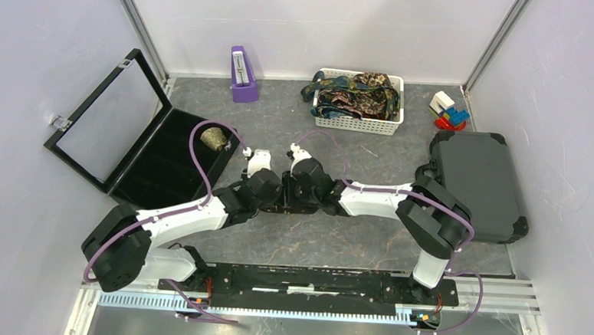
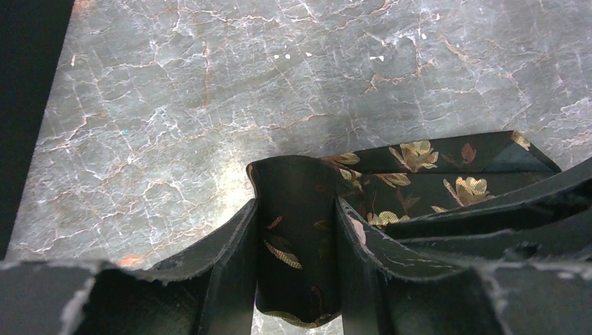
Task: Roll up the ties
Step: Roll the tie at the center of the board.
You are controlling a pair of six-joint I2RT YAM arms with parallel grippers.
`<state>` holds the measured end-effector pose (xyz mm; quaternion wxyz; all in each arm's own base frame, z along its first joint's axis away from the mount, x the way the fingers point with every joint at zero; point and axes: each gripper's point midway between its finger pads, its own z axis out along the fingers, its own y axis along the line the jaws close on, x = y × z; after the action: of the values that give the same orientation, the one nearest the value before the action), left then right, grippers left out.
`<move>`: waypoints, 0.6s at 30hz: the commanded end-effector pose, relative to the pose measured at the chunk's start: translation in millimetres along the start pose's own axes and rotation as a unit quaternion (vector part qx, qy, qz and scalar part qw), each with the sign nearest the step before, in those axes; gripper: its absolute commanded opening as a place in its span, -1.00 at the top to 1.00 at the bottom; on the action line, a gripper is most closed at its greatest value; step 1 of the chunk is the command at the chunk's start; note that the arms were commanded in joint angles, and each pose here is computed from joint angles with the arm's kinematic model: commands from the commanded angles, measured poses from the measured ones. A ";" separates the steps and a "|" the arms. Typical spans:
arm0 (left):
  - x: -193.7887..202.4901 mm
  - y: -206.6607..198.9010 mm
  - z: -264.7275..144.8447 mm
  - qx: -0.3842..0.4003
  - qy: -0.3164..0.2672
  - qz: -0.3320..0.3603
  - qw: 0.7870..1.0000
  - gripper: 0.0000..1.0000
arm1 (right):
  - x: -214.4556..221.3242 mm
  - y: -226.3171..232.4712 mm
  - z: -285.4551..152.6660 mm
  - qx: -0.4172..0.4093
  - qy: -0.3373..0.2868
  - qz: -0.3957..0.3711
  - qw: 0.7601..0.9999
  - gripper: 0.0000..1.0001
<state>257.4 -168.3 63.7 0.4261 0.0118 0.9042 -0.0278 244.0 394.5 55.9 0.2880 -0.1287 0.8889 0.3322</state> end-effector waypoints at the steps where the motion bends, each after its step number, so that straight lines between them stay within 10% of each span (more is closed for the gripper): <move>1: -10.6 7.7 -6.1 -0.035 -0.011 0.029 0.999 0.06 | 3.4 13.1 6.8 -0.022 -0.006 0.006 1.000 0.52; 18: -6.9 20.9 -20.1 -0.088 0.000 0.055 0.995 0.06 | 8.0 42.0 20.9 -0.090 -0.005 0.012 0.996 0.53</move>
<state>242.2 -148.3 67.0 0.4123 0.0400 0.9087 0.0517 226.3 423.4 36.3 0.2575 -0.1360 0.8795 0.3763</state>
